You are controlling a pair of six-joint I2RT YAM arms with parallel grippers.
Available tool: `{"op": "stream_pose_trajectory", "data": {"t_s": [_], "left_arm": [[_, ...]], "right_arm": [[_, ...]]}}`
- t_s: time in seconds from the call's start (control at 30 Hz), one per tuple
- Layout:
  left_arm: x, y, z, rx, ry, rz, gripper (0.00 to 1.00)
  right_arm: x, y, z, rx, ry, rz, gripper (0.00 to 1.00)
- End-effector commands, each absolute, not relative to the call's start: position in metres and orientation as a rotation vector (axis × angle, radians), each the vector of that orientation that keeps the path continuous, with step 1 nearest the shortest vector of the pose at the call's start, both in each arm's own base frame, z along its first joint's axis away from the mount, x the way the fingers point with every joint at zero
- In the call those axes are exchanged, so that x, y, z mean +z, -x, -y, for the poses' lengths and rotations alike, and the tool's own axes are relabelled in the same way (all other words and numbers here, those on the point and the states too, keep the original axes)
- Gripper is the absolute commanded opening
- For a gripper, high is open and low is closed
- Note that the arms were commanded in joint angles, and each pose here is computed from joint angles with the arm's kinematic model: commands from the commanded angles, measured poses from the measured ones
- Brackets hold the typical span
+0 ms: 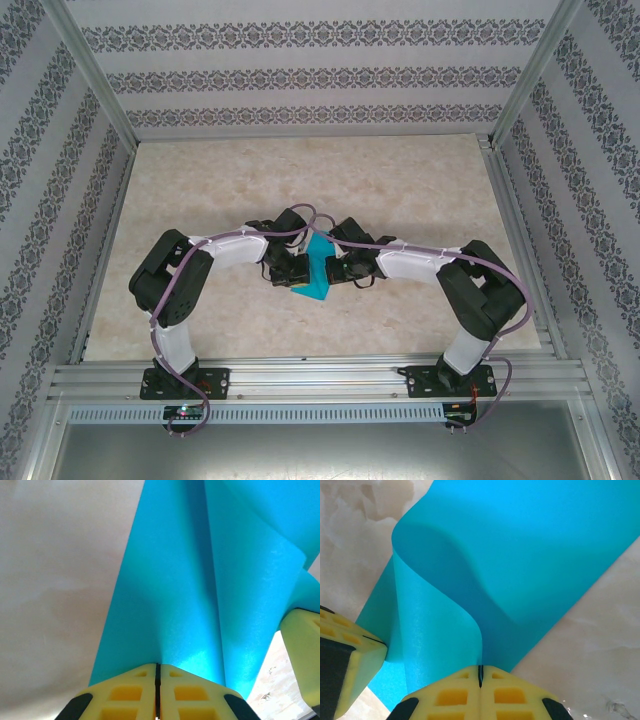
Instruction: Fold a paper plane with a square sheet of paper (pick it up from the middle)
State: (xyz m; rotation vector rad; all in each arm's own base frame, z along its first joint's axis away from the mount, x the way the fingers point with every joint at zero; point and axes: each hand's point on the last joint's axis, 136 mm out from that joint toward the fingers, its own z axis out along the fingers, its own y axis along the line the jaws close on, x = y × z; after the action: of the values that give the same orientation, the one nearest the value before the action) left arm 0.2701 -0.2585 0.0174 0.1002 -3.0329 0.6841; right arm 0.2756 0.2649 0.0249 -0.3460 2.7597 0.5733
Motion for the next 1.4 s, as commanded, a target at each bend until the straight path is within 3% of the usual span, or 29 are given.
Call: {"op": "stream_pose_trajectory", "data": {"t_s": [0.0, 1.37], "left_arm": [[0.001, -0.258, 0.248, 0.558, -0.084, 3.008, 0.11], [0.009, -0.262, 0.250, 0.584, -0.085, 3.030, 0.13]], "right_arm": [[0.026, -0.284, -0.261, 0.523, 0.359, -2.753, 0.03], [0.007, -0.281, -0.258, 0.480, 0.378, -2.817, 0.04]]}}
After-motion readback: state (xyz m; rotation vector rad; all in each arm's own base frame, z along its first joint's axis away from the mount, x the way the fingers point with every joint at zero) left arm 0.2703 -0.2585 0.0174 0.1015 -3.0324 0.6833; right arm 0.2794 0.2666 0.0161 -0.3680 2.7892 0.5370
